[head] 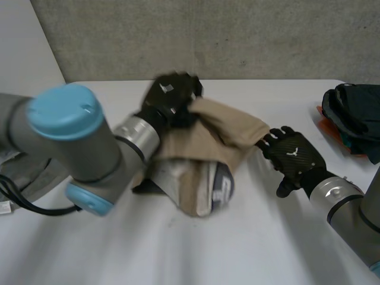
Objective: Fold the laundry.
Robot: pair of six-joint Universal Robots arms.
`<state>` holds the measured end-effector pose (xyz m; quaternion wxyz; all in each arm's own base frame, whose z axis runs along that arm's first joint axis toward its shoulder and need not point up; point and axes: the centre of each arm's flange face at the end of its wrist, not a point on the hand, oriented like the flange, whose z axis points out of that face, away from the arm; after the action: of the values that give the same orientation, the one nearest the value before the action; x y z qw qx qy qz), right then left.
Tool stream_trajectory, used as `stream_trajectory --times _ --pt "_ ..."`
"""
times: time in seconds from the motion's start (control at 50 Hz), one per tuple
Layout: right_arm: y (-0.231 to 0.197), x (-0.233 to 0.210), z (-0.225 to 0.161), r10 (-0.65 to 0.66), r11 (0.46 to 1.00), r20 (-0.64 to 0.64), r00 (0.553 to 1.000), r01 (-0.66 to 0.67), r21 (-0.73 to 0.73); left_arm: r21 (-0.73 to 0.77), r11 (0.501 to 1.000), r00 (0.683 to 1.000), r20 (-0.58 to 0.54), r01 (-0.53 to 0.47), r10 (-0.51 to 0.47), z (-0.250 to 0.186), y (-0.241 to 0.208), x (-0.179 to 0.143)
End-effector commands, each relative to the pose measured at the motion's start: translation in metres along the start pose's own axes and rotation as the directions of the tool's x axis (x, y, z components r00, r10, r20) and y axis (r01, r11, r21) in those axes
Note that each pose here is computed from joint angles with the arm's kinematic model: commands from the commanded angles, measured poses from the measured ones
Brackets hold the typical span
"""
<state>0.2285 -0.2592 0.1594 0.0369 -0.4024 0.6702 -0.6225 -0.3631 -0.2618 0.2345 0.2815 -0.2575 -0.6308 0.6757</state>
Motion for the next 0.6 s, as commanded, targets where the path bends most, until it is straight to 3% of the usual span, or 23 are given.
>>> stream_trajectory --times 0.02,0.08,0.16,0.34,0.48,0.6 --pt "0.000 0.026 0.004 0.107 0.994 -0.087 0.991 -0.107 -0.001 -0.126 0.992 0.999 -0.051 0.003 -0.010 -0.005 0.039 0.017" --pt "-0.003 0.035 0.007 0.155 0.988 -0.107 0.982 -0.155 0.009 -0.139 0.990 0.999 -0.049 0.011 -0.018 -0.009 0.036 0.018" --pt "-0.009 0.046 0.003 0.187 0.982 -0.127 0.974 -0.187 0.008 -0.110 0.994 0.999 -0.028 0.019 -0.022 -0.025 -0.001 0.013" --pt "-0.042 0.061 -0.018 0.173 0.985 -0.136 0.975 -0.173 0.011 -0.089 0.996 0.994 0.107 0.001 0.009 -0.066 -0.036 -0.027" --pt "-0.064 0.065 -0.025 0.053 0.997 -0.114 0.992 -0.046 0.055 -0.198 0.979 0.990 0.144 0.035 -0.007 -0.096 -0.009 -0.030" --pt "-0.038 0.049 0.004 -0.074 0.997 0.037 0.997 0.074 0.022 -0.241 0.969 0.990 0.141 0.050 -0.016 -0.109 0.001 -0.024"
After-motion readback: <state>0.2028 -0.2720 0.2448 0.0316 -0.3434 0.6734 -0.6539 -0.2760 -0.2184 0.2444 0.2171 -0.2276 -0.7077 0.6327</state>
